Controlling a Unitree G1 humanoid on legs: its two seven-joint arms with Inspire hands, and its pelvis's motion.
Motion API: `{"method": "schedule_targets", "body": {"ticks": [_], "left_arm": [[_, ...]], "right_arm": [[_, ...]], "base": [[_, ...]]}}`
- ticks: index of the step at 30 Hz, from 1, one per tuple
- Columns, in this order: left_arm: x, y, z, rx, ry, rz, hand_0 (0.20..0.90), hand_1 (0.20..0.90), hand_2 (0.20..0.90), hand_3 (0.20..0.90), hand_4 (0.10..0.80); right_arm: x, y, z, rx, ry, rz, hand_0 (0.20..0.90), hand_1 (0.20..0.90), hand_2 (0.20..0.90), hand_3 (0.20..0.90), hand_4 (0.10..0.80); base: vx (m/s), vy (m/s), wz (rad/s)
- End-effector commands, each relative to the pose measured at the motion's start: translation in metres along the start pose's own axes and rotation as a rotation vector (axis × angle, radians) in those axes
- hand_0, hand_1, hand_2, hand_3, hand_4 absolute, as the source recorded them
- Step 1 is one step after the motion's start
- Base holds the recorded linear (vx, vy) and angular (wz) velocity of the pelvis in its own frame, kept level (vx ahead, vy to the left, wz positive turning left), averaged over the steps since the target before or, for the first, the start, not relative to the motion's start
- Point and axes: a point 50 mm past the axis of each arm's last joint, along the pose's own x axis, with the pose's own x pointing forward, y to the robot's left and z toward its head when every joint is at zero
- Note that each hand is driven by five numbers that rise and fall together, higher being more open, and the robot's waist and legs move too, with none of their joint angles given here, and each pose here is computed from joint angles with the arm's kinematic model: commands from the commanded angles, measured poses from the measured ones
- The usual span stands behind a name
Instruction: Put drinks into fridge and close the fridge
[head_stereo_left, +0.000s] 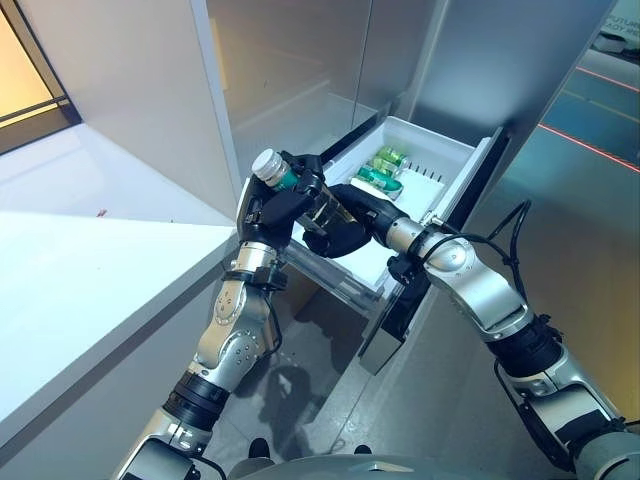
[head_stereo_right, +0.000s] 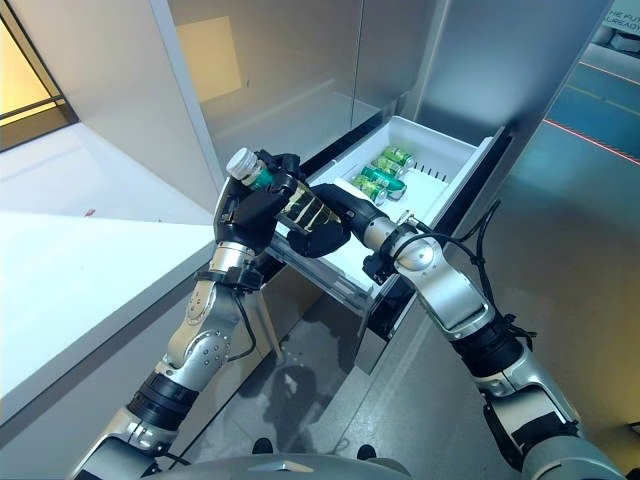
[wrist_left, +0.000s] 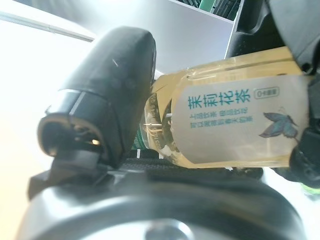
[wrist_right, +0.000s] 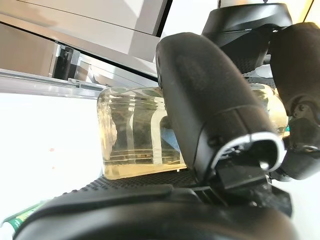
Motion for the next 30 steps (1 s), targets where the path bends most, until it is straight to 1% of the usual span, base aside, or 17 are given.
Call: {"method": "schedule_targets", "body": {"ticks": [1, 2, 3, 4, 7, 9, 13, 16, 23, 30], "left_arm": [[0.022, -0.093, 0.081, -0.015, -0.501, -0.525, 0.3, 0.3, 0.3, 0.2, 0.1], [0.022, -0.094, 0.081, -0.003, -0.494, -0.536, 0.316, 0.316, 0.316, 0.219, 0.119], [0.022, -0.094, 0.08, 0.005, -0.485, -0.54, 0.578, 0.578, 0.578, 0.524, 0.424], [0.023, -0.095, 0.08, 0.014, -0.476, -0.543, 0.9, 0.9, 0.9, 0.9, 0.8], [0.022, -0.094, 0.083, 0.035, -0.489, -0.546, 0.9, 0.9, 0.9, 0.9, 0.8], [0.019, -0.093, 0.089, 0.099, -0.533, -0.533, 0.9, 0.9, 0.9, 0.9, 0.8], [0.015, -0.094, 0.099, 0.233, -0.607, -0.519, 0.9, 0.9, 0.9, 0.9, 0.8], [0.014, -0.091, 0.106, 0.262, -0.632, -0.507, 0.9, 0.9, 0.9, 0.9, 0.8], [0.014, -0.086, 0.11, 0.255, -0.631, -0.491, 0.9, 0.9, 0.9, 0.9, 0.8], [0.015, -0.074, 0.102, 0.175, -0.536, -0.472, 0.9, 0.9, 0.9, 0.9, 0.8]], "right_arm": [[0.0, -0.031, 0.054, -0.126, -0.222, -0.186, 0.3, 0.3, 0.3, 0.2, 0.1], [-0.001, -0.034, 0.055, -0.138, -0.227, -0.207, 0.3, 0.3, 0.3, 0.2, 0.1], [-0.002, -0.036, 0.057, -0.154, -0.236, -0.229, 0.3, 0.3, 0.3, 0.2, 0.1], [-0.004, -0.041, 0.061, -0.182, -0.252, -0.268, 0.3, 0.3, 0.3, 0.2, 0.1], [-0.01, -0.054, 0.07, -0.224, -0.278, -0.355, 0.3, 0.3, 0.3, 0.2, 0.1], [-0.015, -0.064, 0.076, -0.238, -0.291, -0.422, 0.3, 0.3, 0.3, 0.2, 0.1], [-0.022, -0.08, 0.083, -0.232, -0.292, -0.504, 0.3, 0.3, 0.3, 0.2, 0.1], [-0.026, -0.088, 0.084, -0.212, -0.287, -0.542, 0.3, 0.3, 0.3, 0.2, 0.1], [-0.029, -0.099, 0.081, -0.18, -0.271, -0.615, 0.3, 0.3, 0.3, 0.2, 0.1], [-0.033, -0.116, 0.066, -0.185, -0.215, -0.752, 0.3, 0.3, 0.3, 0.2, 0.1]], "base": [[0.0, 0.0, 0.0], [0.0, 0.0, 0.0], [0.0, 0.0, 0.0], [0.0, 0.0, 0.0], [0.0, 0.0, 0.0], [0.0, 0.0, 0.0], [0.0, 0.0, 0.0], [0.0, 0.0, 0.0], [0.0, 0.0, 0.0], [0.007, 0.004, 0.02]]}}
